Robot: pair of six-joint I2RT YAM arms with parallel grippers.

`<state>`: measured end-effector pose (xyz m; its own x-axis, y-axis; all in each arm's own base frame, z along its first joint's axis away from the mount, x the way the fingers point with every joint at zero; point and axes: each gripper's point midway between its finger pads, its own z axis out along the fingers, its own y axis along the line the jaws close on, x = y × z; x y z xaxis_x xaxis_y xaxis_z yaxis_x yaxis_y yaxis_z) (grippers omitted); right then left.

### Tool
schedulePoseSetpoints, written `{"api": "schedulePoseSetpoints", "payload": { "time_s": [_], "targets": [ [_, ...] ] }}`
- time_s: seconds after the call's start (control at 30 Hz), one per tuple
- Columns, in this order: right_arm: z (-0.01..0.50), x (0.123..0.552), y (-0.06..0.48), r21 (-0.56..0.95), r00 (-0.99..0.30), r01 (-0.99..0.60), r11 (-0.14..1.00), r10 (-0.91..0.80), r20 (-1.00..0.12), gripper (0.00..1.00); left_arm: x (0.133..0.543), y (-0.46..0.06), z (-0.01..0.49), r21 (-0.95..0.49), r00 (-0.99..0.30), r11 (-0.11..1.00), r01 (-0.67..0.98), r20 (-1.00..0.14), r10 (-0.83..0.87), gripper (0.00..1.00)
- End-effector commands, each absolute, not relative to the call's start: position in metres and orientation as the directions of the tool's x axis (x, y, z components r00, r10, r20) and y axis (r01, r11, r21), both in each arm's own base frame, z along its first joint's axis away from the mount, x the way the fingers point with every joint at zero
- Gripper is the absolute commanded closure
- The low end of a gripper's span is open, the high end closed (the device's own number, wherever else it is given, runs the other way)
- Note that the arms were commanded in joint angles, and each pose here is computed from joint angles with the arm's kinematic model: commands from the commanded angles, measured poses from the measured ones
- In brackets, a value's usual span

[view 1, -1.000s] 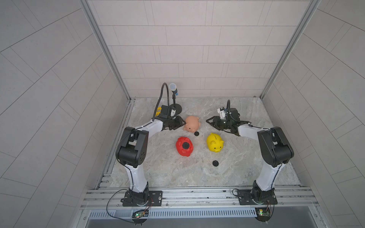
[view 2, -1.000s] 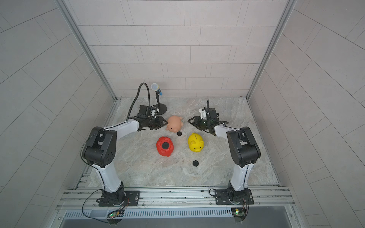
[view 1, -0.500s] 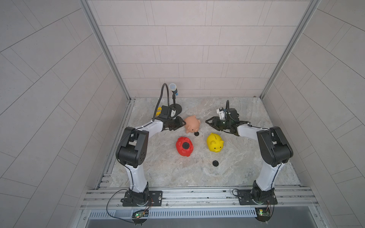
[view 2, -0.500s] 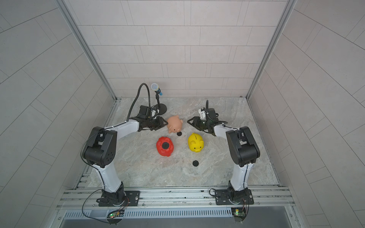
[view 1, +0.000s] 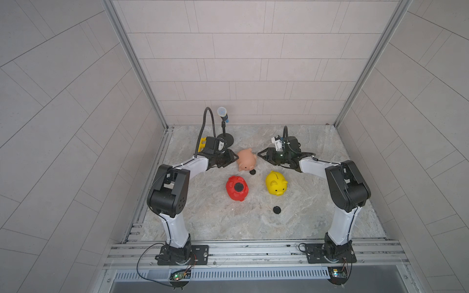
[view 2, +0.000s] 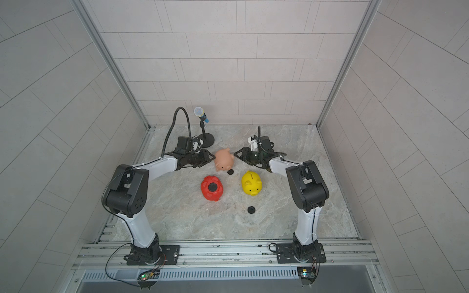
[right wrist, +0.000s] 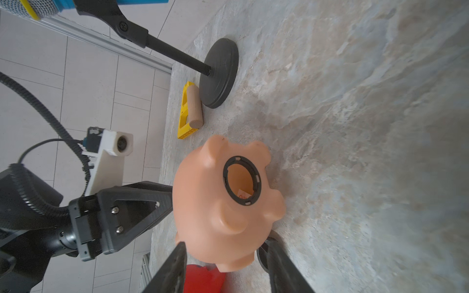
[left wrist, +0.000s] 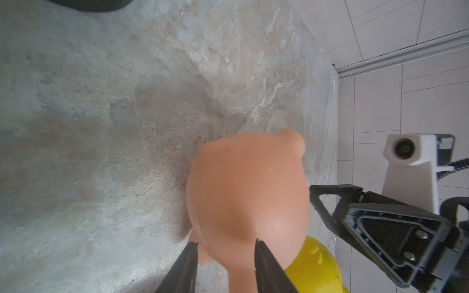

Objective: Close piggy banks
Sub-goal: Turn over the piggy bank at the center of the board.

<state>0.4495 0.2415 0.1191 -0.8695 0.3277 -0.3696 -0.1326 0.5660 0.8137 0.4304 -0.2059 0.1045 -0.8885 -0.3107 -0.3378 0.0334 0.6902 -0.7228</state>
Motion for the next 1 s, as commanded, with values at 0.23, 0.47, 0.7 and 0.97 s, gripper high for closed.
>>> {"api": "schedulePoseSetpoints", "payload": {
  "time_s": [0.23, 0.47, 0.7, 0.97],
  "targets": [
    [0.115, 0.451, 0.263, 0.825, -0.889, -0.133, 0.549, 0.302, -0.345, 0.48, 0.435, -0.209, 0.121, -0.746, -0.871, 0.662, 0.077, -0.373, -0.32, 0.58],
    [0.117, 0.449, 0.277, 0.827, -0.896, -0.15, 0.542, 0.28, -0.346, 0.48, 0.433, -0.209, 0.116, -0.737, -0.877, 0.673, 0.07, -0.367, -0.311, 0.58],
    [0.113, 0.445, 0.283, 0.826, -0.904, -0.152, 0.544, 0.261, -0.338, 0.48, 0.433, -0.213, 0.115, -0.73, -0.881, 0.679, 0.076, -0.368, -0.297, 0.58],
    [0.111, 0.441, 0.287, 0.825, -0.909, -0.157, 0.543, 0.248, -0.336, 0.48, 0.432, -0.218, 0.108, -0.722, -0.89, 0.688, 0.072, -0.358, -0.283, 0.58]
  ]
}}
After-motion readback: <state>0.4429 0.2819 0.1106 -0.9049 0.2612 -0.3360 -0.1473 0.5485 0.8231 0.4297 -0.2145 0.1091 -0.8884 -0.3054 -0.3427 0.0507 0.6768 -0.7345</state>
